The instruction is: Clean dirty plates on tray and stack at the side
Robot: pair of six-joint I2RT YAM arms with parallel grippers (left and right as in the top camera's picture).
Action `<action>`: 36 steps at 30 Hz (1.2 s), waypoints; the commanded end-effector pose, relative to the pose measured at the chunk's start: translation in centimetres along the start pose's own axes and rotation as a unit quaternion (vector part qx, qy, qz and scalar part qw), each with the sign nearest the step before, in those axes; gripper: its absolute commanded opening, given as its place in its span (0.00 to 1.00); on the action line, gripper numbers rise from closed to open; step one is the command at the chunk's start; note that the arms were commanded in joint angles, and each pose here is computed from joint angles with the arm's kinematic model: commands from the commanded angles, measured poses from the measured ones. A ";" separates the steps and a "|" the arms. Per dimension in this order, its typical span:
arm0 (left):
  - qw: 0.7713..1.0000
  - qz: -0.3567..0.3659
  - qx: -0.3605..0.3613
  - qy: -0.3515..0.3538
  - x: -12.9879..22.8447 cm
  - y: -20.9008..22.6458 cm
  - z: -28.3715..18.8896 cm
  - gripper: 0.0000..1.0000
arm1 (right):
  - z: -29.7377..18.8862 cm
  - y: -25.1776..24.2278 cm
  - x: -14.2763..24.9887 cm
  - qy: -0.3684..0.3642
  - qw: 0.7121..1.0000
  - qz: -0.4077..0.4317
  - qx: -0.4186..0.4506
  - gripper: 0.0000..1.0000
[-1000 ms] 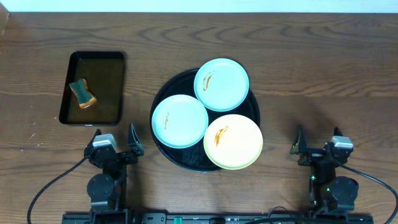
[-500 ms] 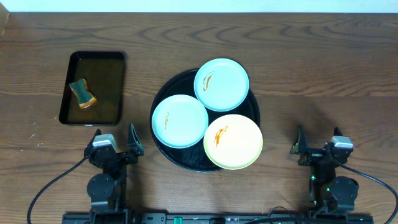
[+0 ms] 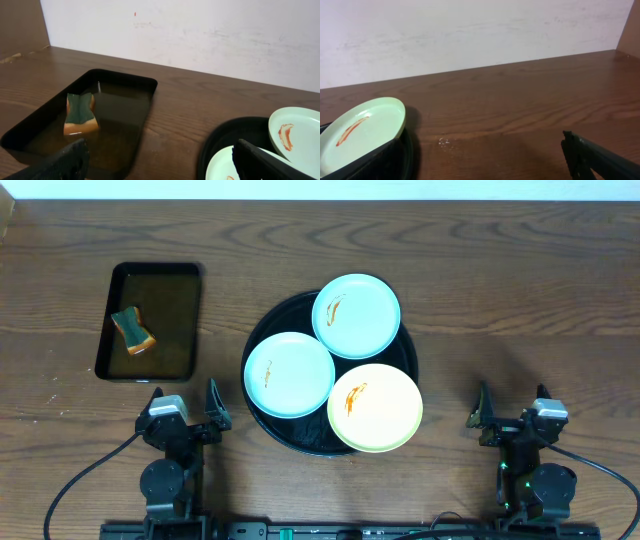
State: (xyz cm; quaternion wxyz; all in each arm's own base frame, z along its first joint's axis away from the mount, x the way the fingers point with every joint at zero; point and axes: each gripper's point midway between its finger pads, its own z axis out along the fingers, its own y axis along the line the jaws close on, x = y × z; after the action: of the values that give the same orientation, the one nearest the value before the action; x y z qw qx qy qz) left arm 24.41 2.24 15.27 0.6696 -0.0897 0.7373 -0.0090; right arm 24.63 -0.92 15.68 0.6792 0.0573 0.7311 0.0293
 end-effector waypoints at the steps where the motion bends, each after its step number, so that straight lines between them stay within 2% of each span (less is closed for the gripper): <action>1: 1.000 0.010 -0.006 0.027 1.7 0.3 0.0 0.91 | 0.0 -0.1 0.0 0.000 1.000 -0.007 0.002 0.99; 24: 1.000 0.005 -0.002 0.026 1.6 0.1 0.1 0.91 | 0.0 -0.1 0.0 0.000 1.000 -0.007 0.002 0.99; 25: 1.000 -0.011 0.010 0.020 1.3 -0.3 0.1 0.91 | 0.0 -0.1 0.0 0.000 1.000 -0.007 0.002 0.99; 27: 0.993 -0.076 0.087 0.017 0.7 -3.0 -0.2 0.91 | 0.0 -0.1 0.0 0.000 1.000 -0.007 0.002 0.99; 29: 0.985 -0.089 0.144 0.015 0.1 -5.0 -0.6 0.92 | 0.0 -0.1 0.0 0.000 1.000 -0.007 0.002 0.99; 34: 0.982 -0.092 0.163 0.005 -0.5 -5.6 -0.9 0.92 | 0.0 -0.1 0.0 0.000 1.000 -0.007 0.002 0.99; 36: 0.978 -0.086 0.188 -0.031 -2.4 -6.4 -1.3 0.91 | 0.0 -0.1 0.0 0.000 1.000 -0.007 0.002 0.99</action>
State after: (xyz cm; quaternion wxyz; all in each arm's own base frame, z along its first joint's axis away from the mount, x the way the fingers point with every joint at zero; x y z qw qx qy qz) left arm 24.46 -2.19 17.08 0.6800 -0.0561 0.7135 -0.1592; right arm 24.63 -0.92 15.68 0.6792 0.0573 0.7311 0.0293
